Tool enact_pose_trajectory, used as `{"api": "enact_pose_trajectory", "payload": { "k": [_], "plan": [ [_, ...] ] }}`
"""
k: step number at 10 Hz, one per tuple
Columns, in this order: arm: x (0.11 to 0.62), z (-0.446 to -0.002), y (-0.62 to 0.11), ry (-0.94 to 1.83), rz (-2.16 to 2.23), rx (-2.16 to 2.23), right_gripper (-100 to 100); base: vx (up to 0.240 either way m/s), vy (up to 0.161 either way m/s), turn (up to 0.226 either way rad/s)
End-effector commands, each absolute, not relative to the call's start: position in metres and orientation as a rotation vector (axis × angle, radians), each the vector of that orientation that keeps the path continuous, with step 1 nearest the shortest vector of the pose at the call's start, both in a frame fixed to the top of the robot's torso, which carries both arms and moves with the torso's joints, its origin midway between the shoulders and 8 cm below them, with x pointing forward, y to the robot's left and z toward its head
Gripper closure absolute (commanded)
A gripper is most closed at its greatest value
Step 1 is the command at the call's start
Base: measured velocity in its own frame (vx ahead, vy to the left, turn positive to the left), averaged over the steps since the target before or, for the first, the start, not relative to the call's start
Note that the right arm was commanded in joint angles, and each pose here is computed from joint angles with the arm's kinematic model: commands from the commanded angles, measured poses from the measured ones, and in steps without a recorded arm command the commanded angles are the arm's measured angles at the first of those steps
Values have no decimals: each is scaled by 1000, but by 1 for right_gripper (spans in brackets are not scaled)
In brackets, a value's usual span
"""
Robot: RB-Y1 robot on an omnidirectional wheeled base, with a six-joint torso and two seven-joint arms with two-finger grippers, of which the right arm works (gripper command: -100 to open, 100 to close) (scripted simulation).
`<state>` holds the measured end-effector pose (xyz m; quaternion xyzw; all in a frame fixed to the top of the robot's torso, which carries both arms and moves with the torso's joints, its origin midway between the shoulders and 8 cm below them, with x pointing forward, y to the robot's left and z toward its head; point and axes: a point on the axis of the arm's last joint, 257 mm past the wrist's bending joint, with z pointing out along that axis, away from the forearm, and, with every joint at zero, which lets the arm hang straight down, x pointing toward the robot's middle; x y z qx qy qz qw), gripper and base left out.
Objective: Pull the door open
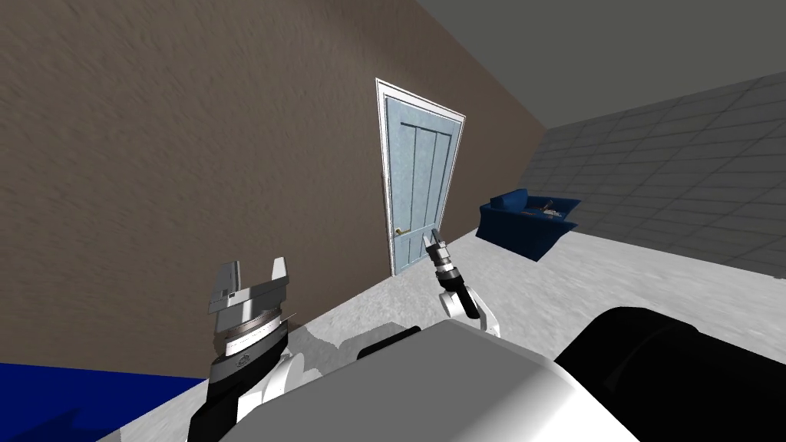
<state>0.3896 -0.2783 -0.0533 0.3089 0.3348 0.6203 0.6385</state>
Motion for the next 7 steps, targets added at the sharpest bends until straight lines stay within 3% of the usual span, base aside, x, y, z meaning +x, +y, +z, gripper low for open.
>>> {"api": "enact_pose_trajectory", "payload": {
  "k": [1, 7],
  "plan": [
    [393, -62, -280, 774, 1415, 716, -100, 49, -27, 43],
    [406, -108, -290, 830, 1409, 779, -100, 45, -14, 68]
  ]
}}
